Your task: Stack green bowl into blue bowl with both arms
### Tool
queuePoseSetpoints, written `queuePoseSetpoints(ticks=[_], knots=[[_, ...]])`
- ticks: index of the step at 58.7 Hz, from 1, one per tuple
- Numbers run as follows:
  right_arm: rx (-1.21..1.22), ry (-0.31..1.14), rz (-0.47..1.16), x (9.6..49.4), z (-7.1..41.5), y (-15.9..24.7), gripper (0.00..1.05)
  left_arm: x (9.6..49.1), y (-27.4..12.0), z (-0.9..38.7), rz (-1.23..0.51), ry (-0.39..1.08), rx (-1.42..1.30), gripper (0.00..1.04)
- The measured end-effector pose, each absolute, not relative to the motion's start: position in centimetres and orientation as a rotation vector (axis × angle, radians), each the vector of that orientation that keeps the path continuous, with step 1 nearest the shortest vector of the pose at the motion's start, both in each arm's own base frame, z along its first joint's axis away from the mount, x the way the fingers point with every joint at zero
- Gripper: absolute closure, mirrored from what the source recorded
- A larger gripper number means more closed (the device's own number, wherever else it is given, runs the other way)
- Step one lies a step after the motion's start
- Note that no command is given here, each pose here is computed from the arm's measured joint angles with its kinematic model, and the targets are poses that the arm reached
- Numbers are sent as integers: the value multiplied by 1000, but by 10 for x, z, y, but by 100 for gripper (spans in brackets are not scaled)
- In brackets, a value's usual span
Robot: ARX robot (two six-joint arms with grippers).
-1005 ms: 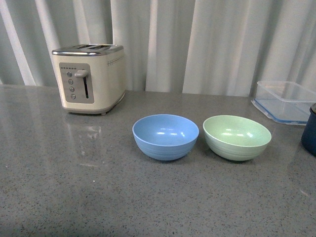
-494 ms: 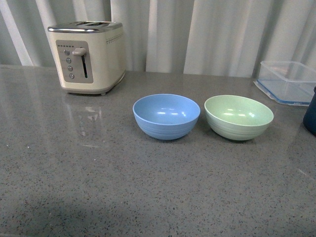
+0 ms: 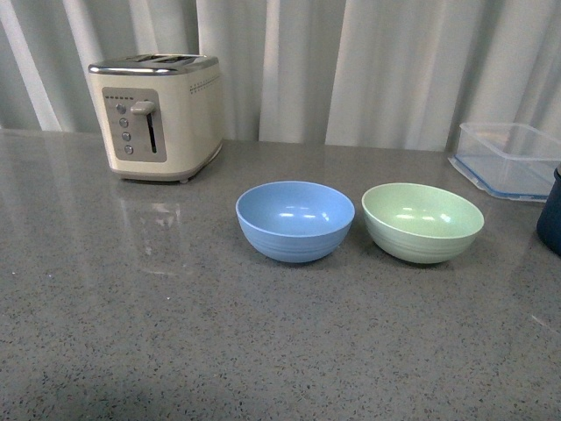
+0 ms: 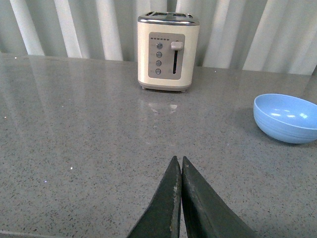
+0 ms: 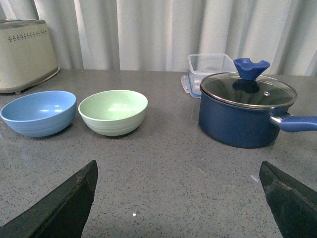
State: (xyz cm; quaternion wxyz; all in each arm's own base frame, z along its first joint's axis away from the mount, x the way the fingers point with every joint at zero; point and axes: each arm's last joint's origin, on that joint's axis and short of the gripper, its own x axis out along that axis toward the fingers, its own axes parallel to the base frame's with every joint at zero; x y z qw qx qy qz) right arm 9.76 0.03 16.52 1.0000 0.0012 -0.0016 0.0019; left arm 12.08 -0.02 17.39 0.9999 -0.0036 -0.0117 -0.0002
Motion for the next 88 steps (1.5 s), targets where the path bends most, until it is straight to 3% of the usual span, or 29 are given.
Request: queuePoseSetpoints(ticks=[57,66,67,83,85,88], knots=[[2,-3,4,98,165,0,10,97,0,170,0,-18,-8,100],[2,-3,4,98,165,0,10,97,0,170,0,-18,-7,74],[2,-3,4,98,165,0,10,97,0,170,0,-18,-7,62],[2,-3,4,98,165,0,10,97,0,170,0,-18,-7,10],[2,-3,4,98,165,0,10,97,0,170,0,-18,-7,5],[2,-3,4,98,165,0,10,97,0,170,0,-18,-6,7]])
